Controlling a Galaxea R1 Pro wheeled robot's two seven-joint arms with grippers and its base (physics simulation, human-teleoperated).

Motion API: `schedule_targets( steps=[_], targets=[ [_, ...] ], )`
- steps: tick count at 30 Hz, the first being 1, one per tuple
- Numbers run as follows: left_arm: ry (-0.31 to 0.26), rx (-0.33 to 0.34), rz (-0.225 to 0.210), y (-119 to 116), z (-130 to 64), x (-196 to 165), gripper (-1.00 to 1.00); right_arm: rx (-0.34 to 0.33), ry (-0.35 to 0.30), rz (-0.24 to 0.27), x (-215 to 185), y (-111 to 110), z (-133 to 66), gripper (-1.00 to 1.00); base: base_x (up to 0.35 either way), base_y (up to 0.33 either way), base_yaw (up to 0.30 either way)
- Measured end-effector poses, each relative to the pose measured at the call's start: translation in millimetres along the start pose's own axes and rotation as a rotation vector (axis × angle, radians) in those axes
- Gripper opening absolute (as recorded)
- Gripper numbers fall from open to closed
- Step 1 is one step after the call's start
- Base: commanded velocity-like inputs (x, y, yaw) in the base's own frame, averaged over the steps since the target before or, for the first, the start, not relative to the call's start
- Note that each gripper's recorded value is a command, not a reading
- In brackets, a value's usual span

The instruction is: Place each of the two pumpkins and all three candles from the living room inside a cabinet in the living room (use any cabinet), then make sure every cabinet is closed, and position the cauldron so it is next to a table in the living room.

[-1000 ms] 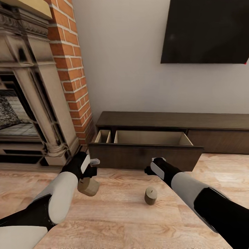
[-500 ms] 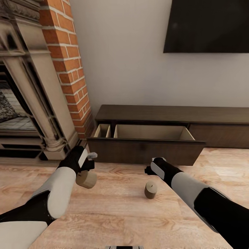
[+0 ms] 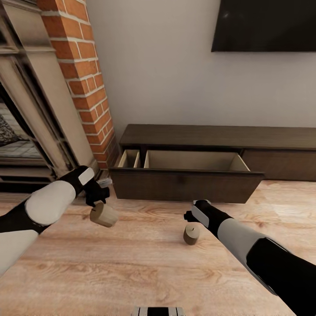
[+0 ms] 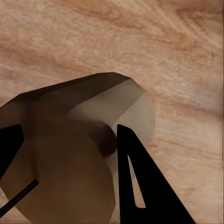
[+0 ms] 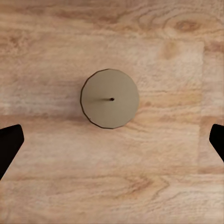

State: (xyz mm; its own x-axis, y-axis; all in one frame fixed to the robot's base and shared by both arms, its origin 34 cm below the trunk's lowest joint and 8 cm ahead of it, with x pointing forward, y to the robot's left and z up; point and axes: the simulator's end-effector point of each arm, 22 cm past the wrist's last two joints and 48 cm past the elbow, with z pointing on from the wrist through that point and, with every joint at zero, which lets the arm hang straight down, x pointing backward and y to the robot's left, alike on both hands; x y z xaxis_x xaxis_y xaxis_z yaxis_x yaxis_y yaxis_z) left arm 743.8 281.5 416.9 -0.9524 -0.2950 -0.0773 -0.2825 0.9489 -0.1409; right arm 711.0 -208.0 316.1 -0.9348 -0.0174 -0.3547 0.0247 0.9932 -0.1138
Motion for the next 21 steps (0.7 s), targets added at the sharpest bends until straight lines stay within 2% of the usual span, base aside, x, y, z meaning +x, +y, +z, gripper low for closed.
schedule_targets(
  steps=[4, 8, 11, 15, 21],
  targets=[
    [0.0, -0.016, -0.028, 22, 0.8, -9, -1.0, -0.002, 0.014, -0.001, 6, 2, 8.7, 1.0, 0.0, 0.0, 0.0],
    [0.013, -0.014, -0.043, 27, 9.6, -9, -1.0, -0.006, 0.024, -0.002, 11, 5, 16.7, 1.0, 0.0, 0.0, 0.0],
    [0.025, -0.01, -0.049, 27, 17.6, -8, -1.0, -0.008, -0.003, 0.012, 7, 6, 23.0, 1.0, 0.0, 0.0, 0.0],
    [0.044, 0.031, -0.082, 20, 28.3, -5, -1.0, -0.009, -0.058, 0.038, -1, 8, 31.3, 1.0, 0.0, 0.0, 0.0],
    [0.068, 0.04, -0.097, 19, 44.8, 0, -1.0, -0.029, -0.094, 0.045, -10, 16, 38.4, 1.0, 0.0, 0.0, 0.0]
  ],
)
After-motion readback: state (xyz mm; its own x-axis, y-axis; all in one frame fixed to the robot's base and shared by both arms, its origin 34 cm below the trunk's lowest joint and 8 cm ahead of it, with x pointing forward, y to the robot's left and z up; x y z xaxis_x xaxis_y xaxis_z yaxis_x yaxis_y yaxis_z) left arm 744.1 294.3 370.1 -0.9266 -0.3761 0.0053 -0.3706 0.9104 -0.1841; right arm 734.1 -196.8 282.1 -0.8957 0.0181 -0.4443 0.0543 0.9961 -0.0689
